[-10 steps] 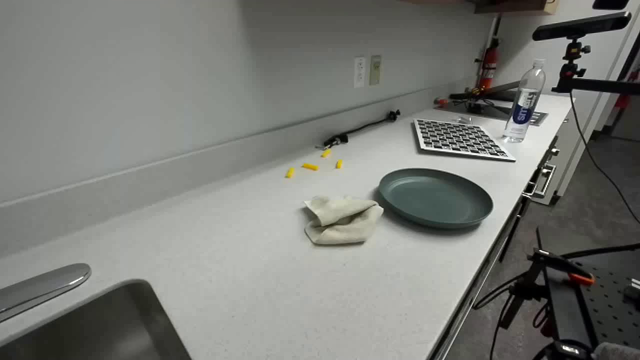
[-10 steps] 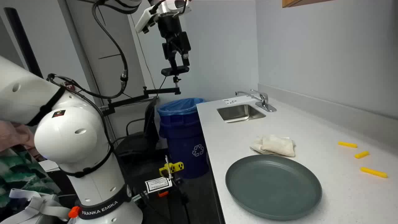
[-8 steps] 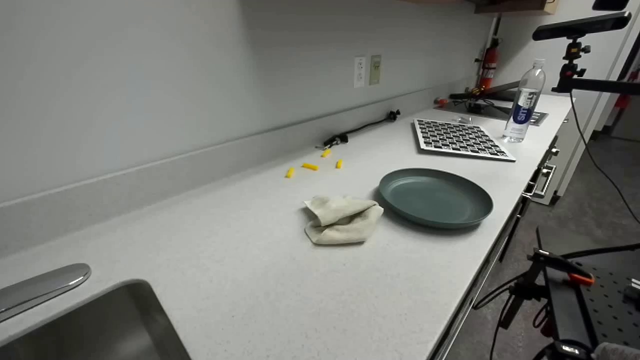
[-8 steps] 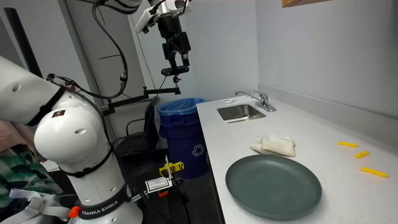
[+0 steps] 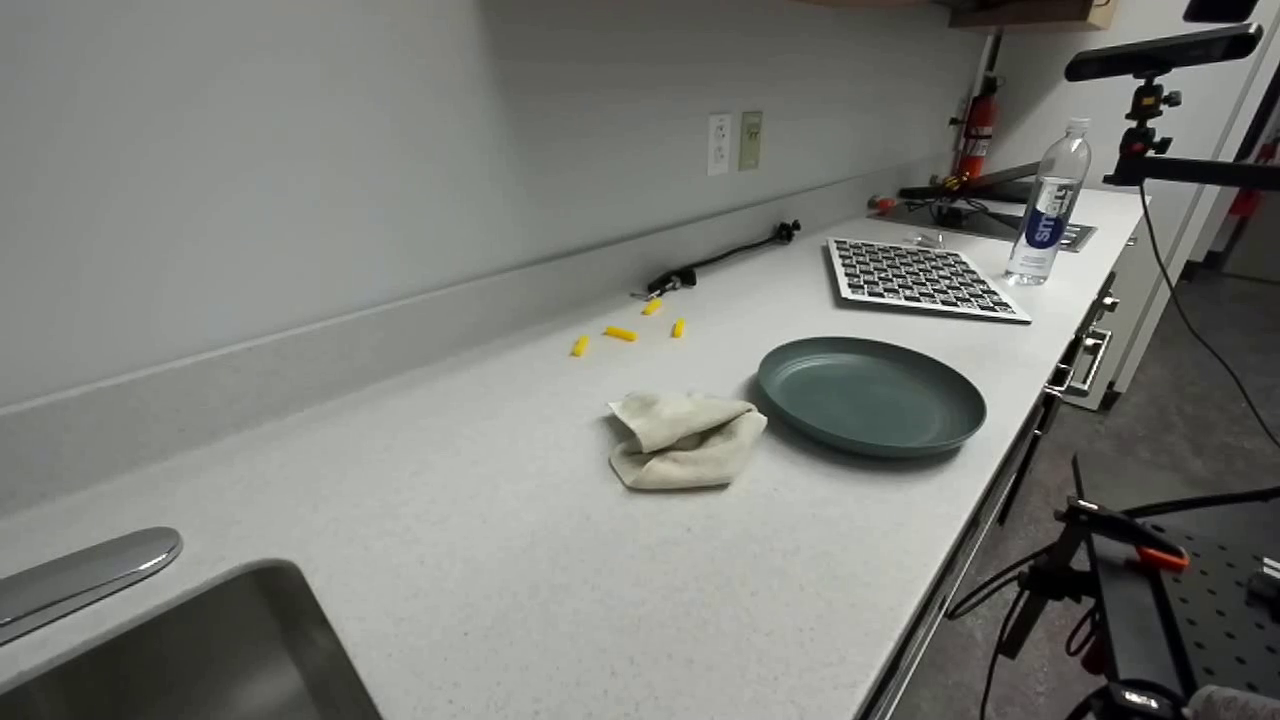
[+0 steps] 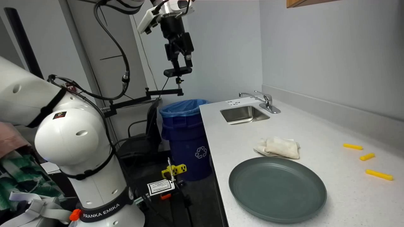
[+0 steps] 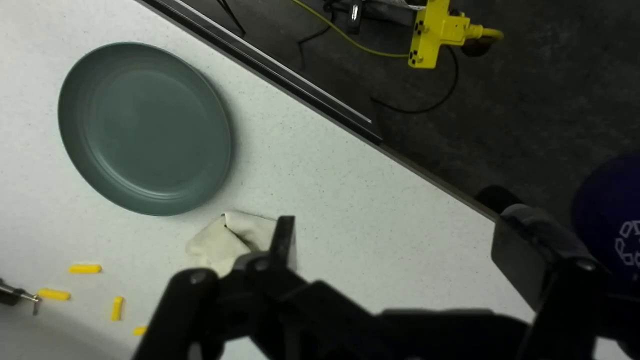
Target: Wipe the plate with the cloth
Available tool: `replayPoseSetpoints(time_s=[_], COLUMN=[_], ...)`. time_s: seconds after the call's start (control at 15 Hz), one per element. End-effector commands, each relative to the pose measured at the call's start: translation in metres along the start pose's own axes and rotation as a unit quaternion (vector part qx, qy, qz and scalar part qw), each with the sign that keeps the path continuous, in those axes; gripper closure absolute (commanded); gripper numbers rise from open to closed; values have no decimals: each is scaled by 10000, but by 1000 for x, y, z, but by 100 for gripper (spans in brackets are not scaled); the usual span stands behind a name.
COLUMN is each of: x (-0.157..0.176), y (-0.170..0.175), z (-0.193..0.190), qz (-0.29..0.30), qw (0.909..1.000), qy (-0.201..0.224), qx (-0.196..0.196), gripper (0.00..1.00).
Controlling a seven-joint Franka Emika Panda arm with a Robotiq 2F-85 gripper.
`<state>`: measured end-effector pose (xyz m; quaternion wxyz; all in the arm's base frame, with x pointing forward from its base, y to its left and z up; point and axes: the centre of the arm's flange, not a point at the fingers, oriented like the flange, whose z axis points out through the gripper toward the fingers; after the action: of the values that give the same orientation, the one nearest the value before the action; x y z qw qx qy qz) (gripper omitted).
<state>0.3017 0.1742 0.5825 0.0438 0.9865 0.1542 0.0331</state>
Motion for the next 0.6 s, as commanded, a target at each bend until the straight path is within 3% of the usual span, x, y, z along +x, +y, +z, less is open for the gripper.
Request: replayPoseSetpoints(time_s=[0.0,0.53], x=[0,1], y=[0,2], z=[0,1], qz=[0,3], qw=[10000,10000], qy=[0,1], qx=[0,25], gripper=[0,0])
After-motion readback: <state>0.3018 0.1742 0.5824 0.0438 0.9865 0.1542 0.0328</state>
